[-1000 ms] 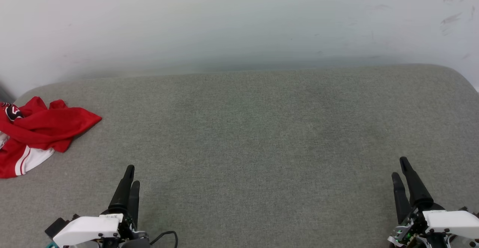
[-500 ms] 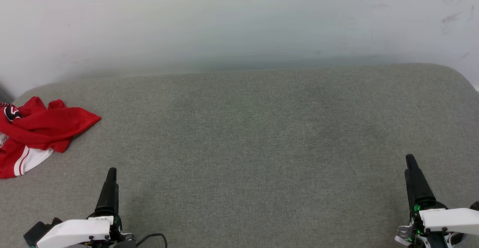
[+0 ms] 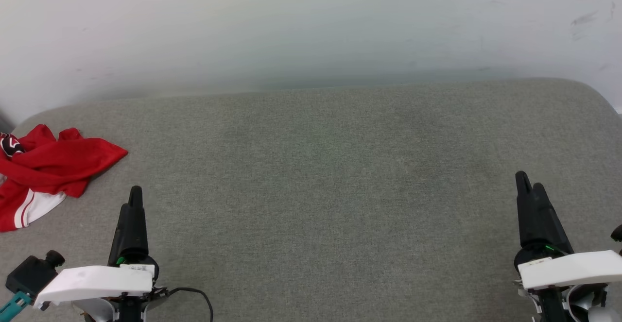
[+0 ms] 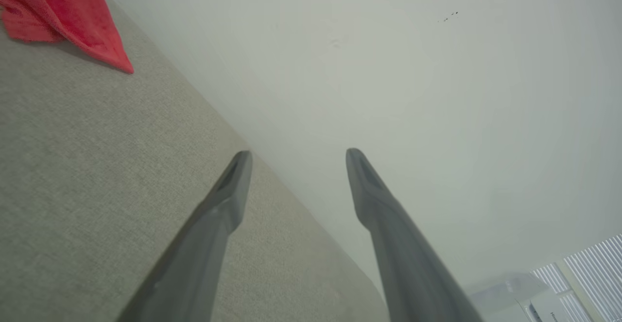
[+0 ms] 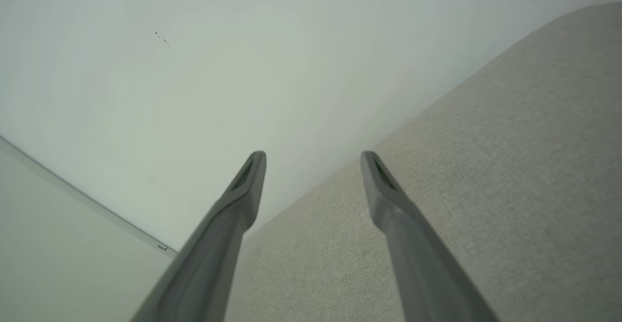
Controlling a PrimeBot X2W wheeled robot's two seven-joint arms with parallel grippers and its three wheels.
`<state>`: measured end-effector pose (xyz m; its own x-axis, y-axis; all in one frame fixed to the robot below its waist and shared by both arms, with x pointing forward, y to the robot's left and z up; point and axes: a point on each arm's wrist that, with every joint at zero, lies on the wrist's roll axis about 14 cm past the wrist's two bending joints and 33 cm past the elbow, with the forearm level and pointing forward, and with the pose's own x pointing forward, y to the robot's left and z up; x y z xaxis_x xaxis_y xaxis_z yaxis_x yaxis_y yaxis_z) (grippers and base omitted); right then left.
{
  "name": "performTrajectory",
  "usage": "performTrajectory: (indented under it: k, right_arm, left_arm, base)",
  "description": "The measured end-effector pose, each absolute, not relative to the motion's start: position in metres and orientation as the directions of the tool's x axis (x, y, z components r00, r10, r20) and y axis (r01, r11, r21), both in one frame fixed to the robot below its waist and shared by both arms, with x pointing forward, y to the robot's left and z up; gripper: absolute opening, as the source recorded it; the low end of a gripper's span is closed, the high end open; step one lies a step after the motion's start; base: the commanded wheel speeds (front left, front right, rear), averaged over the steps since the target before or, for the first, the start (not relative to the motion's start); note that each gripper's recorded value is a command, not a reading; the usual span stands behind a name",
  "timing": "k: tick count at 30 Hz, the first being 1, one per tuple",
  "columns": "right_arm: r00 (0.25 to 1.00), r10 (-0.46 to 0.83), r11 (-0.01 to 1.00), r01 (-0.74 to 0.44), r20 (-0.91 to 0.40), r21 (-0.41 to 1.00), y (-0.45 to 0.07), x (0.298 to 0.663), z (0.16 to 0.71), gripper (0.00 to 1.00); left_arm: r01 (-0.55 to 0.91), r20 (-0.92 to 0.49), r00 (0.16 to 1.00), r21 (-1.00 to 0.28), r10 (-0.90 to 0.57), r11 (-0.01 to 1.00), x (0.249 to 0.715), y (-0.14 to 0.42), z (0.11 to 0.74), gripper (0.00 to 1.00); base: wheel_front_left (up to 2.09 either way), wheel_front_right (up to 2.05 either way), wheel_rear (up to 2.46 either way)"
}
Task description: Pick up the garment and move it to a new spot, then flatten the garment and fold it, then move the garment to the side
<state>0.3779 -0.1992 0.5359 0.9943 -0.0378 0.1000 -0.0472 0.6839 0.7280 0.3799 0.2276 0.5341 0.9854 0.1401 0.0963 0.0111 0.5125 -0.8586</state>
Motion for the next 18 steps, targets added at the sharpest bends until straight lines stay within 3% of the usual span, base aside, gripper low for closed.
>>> performTrajectory:
  k: [10, 18]
  right_arm:
    - [0.986, 0.007, 0.836, -0.097, 0.167, 0.541, -0.187, 0.378, 0.555, 1.0]
    - [0.988, 0.034, 0.907, -0.095, 0.153, 0.41, -0.18, 0.375, 0.548, 1.0]
  left_arm:
    - [0.054, 0.148, 0.986, -0.705, 0.073, 0.707, 0.381, 0.201, 0.553, 1.0]
    - [0.081, 0.169, 0.985, -0.596, 0.026, 0.799, 0.38, 0.182, 0.559, 1.0]
  base:
    - [0.0, 0.0, 0.0]
    - [0.0, 0.0, 0.0]
